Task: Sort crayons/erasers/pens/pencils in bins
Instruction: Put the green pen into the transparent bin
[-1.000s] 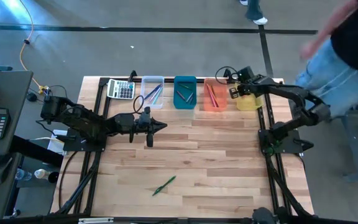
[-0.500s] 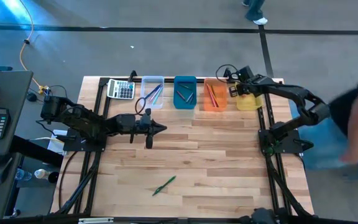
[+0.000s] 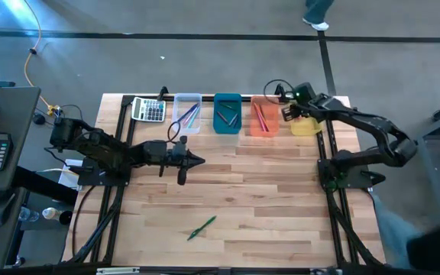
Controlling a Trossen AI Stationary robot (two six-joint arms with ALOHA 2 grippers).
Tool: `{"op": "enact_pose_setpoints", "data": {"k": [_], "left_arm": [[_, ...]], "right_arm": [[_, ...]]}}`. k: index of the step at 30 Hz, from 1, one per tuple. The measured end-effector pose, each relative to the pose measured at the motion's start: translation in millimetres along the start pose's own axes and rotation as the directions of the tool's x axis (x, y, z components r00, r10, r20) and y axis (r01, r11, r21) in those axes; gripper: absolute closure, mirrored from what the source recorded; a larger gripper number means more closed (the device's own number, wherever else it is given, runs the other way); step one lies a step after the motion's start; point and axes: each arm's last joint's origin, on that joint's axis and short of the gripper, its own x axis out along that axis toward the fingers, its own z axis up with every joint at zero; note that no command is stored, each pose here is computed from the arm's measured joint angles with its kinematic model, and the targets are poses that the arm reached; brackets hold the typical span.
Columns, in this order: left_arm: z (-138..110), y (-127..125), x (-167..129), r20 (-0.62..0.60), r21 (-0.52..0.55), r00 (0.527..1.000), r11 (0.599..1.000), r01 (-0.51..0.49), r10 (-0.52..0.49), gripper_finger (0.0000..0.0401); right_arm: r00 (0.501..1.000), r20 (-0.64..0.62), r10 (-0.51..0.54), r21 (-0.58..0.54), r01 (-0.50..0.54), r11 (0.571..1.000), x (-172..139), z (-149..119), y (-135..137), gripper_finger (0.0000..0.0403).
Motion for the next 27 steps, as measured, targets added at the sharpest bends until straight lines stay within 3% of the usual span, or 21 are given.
{"op": "enact_pose_setpoints", "data": {"k": [5,9,17,21,27], "left_arm": [[-2.2,-10.5,0.0,-0.011,0.043,0.999,0.998,0.038,-0.038,0.0401],[-3.6,-19.1,-0.2,-0.009,0.092,1.000,0.996,0.009,-0.008,0.0401],[-2.6,-47.7,10.2,-0.133,0.154,0.991,0.988,0.017,0.004,0.0400],[-0.2,-66.6,14.2,-0.201,0.196,0.979,0.980,0.005,0.036,0.0400],[7.1,-98.3,15.9,-0.302,0.177,0.952,0.984,0.007,0.047,0.0396]], "right_arm": [[0.983,0.129,0.133,-0.126,-0.117,0.985,-17.6,-2.7,28.6,0.0345],[0.917,0.234,0.322,-0.217,-0.274,0.937,-23.1,-5.7,53.3,0.0396],[0.750,0.375,0.545,-0.373,-0.416,0.829,-27.8,-26.2,84.6,0.0394],[0.718,0.375,0.586,-0.409,-0.439,0.800,-28.1,-39.5,92.2,0.0400],[0.718,0.348,0.602,-0.449,-0.436,0.780,-29.6,-57.6,101.0,0.0402]]}}
